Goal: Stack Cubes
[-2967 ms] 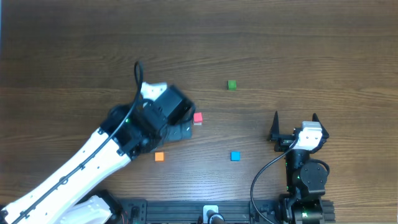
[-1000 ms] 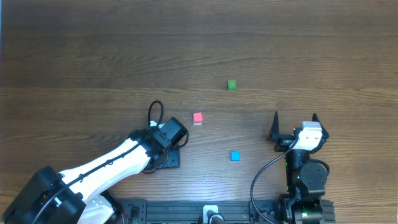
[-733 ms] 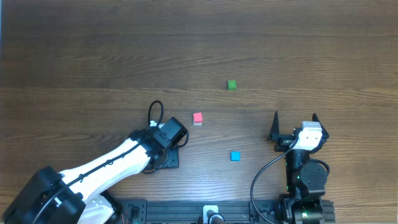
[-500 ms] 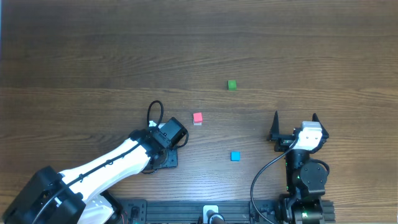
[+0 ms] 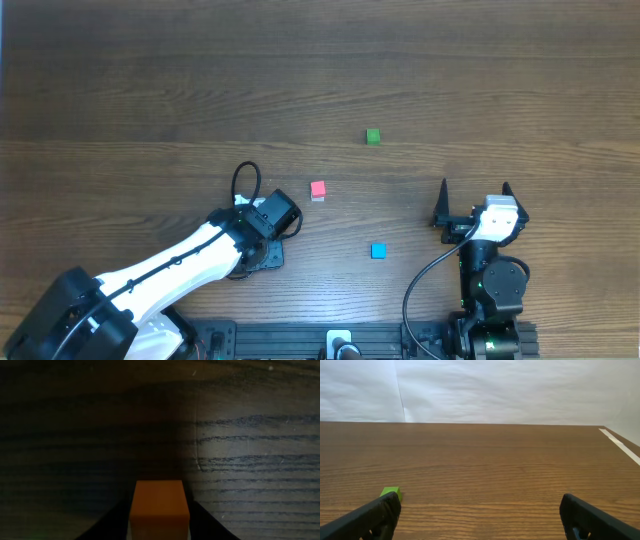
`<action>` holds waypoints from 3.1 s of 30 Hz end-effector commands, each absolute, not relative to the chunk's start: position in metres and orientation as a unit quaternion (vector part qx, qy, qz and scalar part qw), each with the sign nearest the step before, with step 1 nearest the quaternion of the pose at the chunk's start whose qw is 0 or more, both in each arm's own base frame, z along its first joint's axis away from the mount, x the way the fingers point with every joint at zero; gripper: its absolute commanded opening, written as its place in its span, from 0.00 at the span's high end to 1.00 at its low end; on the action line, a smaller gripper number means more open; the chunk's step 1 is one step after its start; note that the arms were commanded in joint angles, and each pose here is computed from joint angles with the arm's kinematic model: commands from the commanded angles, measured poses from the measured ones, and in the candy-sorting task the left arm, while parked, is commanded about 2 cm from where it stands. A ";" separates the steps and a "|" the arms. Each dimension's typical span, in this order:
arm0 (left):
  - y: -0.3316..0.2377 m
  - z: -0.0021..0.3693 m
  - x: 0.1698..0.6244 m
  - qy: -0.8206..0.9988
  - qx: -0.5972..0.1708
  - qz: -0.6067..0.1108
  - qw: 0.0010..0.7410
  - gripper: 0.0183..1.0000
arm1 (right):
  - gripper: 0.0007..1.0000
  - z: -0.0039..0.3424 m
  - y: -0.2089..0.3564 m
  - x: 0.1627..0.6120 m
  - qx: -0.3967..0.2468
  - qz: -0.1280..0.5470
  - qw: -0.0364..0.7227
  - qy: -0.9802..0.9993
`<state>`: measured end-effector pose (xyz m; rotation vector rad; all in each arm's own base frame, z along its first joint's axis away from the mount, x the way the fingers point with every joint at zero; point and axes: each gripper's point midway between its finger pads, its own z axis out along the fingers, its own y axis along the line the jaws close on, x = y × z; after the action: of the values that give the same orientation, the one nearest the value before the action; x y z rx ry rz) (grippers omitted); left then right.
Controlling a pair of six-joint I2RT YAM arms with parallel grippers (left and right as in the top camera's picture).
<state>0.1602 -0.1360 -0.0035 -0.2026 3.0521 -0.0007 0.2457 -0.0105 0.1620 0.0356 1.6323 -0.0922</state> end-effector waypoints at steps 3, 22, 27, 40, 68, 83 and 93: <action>-0.130 -0.006 0.160 0.996 -0.076 0.011 0.042 0.75 | 0.01 0.159 -0.011 0.246 0.015 -0.041 0.683 0.729; -0.157 0.032 0.199 0.992 -0.079 -0.024 0.100 0.98 | 0.01 0.160 -0.011 0.246 0.015 -0.041 0.684 0.729; -0.184 0.082 0.233 0.989 -0.073 -0.039 0.123 0.98 | 0.01 0.160 -0.011 0.246 0.015 -0.041 0.684 0.729; -0.249 0.103 0.293 0.992 -0.067 -0.041 0.099 0.98 | 0.01 0.160 -0.011 0.246 0.015 -0.041 0.684 0.729; -0.257 0.058 0.289 0.997 -0.063 -0.022 0.045 0.98 | 0.01 0.160 -0.011 0.246 0.015 -0.041 0.684 0.729; -0.256 0.051 0.288 0.997 -0.063 -0.015 0.038 0.98 | 0.01 0.159 -0.011 0.246 0.015 -0.041 0.683 0.729; -0.256 0.051 0.287 0.997 -0.063 -0.016 0.037 0.96 | 0.01 0.160 -0.011 0.246 0.015 -0.041 0.684 0.729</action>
<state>0.2836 -0.2538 0.0518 -0.2065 3.0551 -0.0390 0.2457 -0.0105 0.1622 0.0360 1.6315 -0.0918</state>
